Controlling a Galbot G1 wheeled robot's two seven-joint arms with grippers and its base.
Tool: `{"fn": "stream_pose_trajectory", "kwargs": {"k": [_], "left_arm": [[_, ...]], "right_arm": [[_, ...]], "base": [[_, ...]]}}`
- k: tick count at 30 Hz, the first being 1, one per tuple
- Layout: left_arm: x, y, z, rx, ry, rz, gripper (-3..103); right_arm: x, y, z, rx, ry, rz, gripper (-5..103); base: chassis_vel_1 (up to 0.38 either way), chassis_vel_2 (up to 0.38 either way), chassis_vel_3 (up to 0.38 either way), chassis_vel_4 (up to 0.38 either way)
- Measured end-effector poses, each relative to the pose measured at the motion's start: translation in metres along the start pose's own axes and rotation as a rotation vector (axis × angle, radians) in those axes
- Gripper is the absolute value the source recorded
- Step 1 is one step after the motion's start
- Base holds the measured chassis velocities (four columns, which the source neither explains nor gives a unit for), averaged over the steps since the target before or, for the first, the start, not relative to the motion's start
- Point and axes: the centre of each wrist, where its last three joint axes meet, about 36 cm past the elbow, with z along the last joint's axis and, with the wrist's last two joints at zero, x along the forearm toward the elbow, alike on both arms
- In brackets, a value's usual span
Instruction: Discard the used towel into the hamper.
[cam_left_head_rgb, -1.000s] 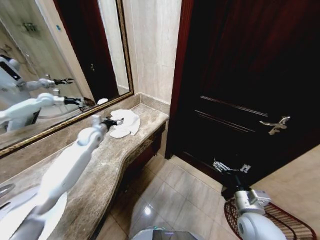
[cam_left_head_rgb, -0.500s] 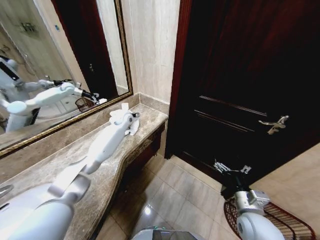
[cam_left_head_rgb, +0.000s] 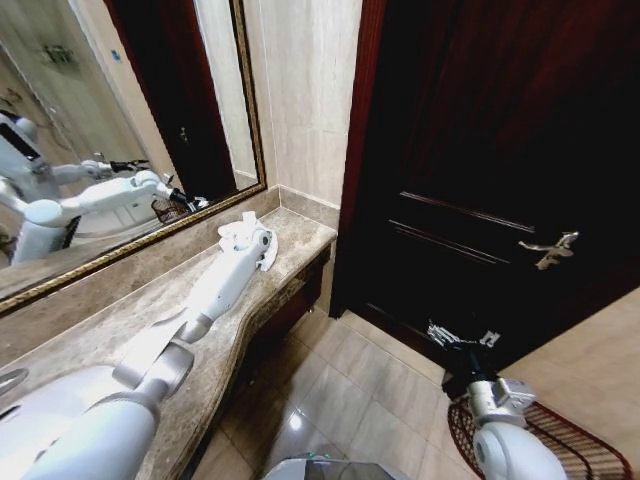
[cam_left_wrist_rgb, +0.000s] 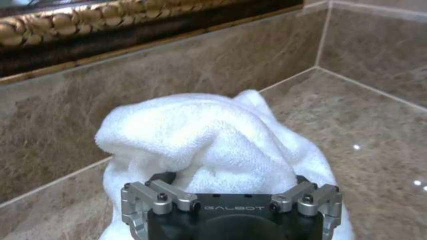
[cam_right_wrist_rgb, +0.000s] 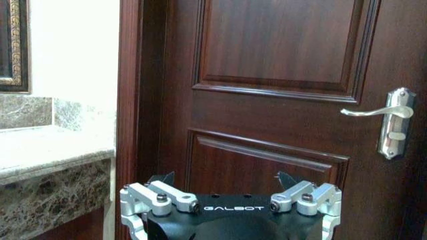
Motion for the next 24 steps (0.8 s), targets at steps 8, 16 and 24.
{"fn": "stream_pose_trajectory", "kwargs": {"k": [8, 16, 24], "left_arm": [[-0.007, 0.005, 0.005, 0.007, 0.005, 0.005, 100], [-0.009, 0.010, 0.011, 0.010, 0.003, 0.003, 88], [-0.009, 0.015, 0.013, 0.016, 0.000, 0.009, 55]], "right_arm": [[-0.001, -0.001, 0.003, -0.006, -0.006, 0.004, 100], [-0.002, 0.000, 0.002, -0.010, -0.011, 0.003, 100], [-0.001, 0.000, 0.003, -0.014, -0.018, 0.007, 100]], "base": [[0.000, 0.000, 0.000, 0.000], [0.000, 0.000, 0.000, 0.000], [0.000, 0.000, 0.000, 0.000]]}}
